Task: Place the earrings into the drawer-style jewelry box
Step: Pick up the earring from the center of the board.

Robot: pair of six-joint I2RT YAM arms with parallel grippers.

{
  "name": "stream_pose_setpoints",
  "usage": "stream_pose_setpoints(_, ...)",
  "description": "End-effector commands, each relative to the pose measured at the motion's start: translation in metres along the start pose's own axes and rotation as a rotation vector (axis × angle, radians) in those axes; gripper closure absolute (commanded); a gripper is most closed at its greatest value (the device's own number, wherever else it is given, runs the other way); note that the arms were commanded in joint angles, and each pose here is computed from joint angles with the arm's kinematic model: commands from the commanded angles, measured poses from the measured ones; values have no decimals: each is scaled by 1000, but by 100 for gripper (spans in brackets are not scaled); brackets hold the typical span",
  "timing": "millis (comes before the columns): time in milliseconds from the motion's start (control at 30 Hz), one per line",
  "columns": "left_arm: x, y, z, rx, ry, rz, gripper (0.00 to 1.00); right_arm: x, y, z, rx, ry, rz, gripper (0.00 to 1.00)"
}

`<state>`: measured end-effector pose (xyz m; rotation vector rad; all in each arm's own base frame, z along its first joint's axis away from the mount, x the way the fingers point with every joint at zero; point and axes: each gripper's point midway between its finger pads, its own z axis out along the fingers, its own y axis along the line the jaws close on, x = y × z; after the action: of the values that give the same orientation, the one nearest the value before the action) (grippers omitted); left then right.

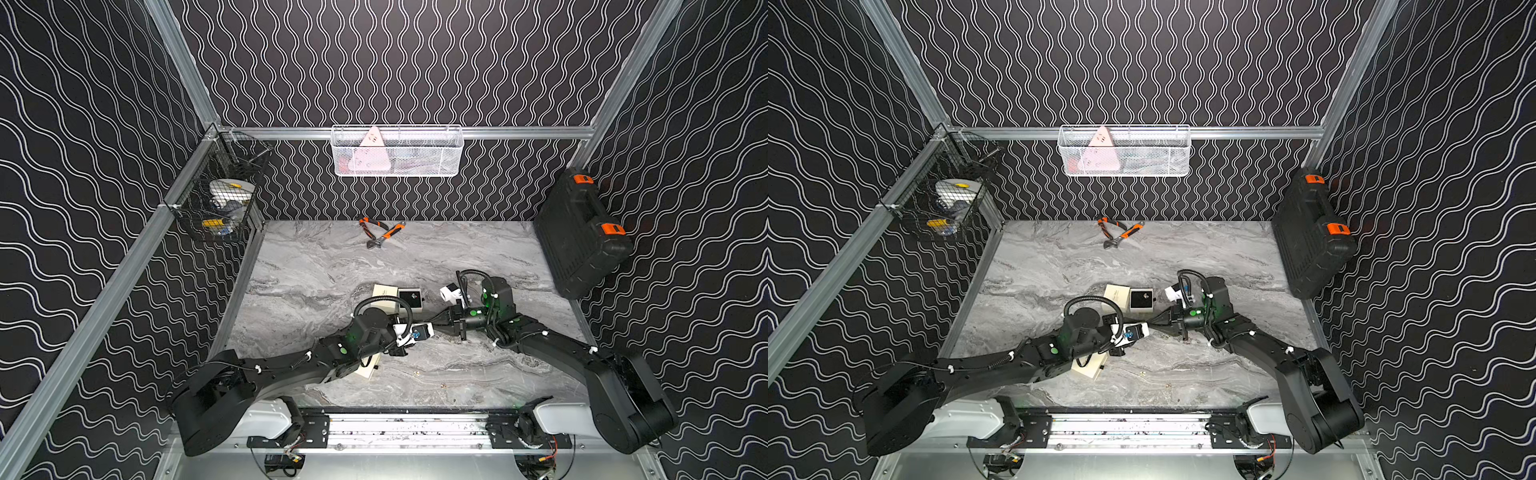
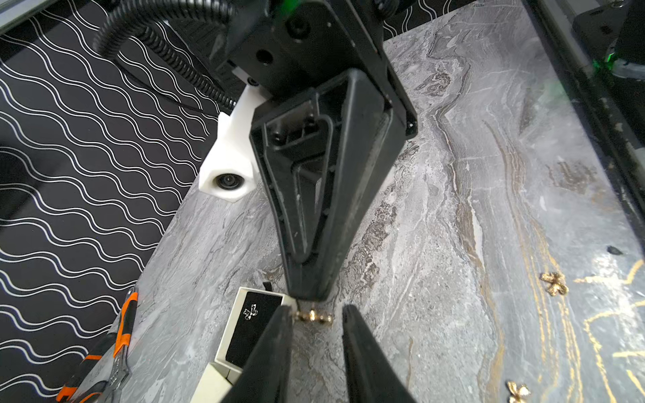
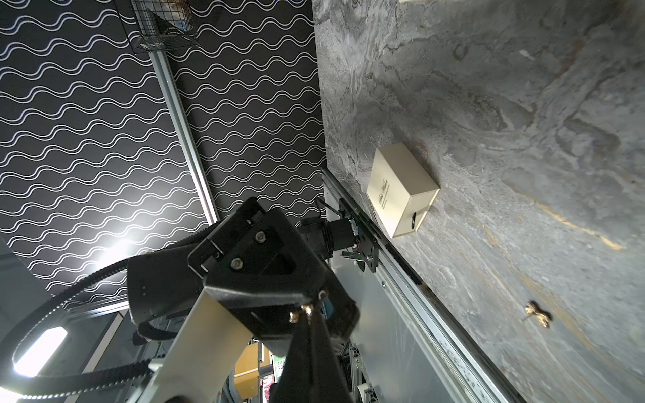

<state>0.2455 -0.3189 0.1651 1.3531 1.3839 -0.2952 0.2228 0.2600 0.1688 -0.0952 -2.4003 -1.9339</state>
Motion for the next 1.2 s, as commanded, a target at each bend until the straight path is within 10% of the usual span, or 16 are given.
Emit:
stream_pose_setpoints(0, -5, 8, 0, -28, -12, -10, 67, 0, 0, 0, -1, -5, -19, 100)
stream_pose_setpoints(1167, -8, 1, -1, 23, -8, -36, 68, -2, -4, 2, 13, -9, -14, 100)
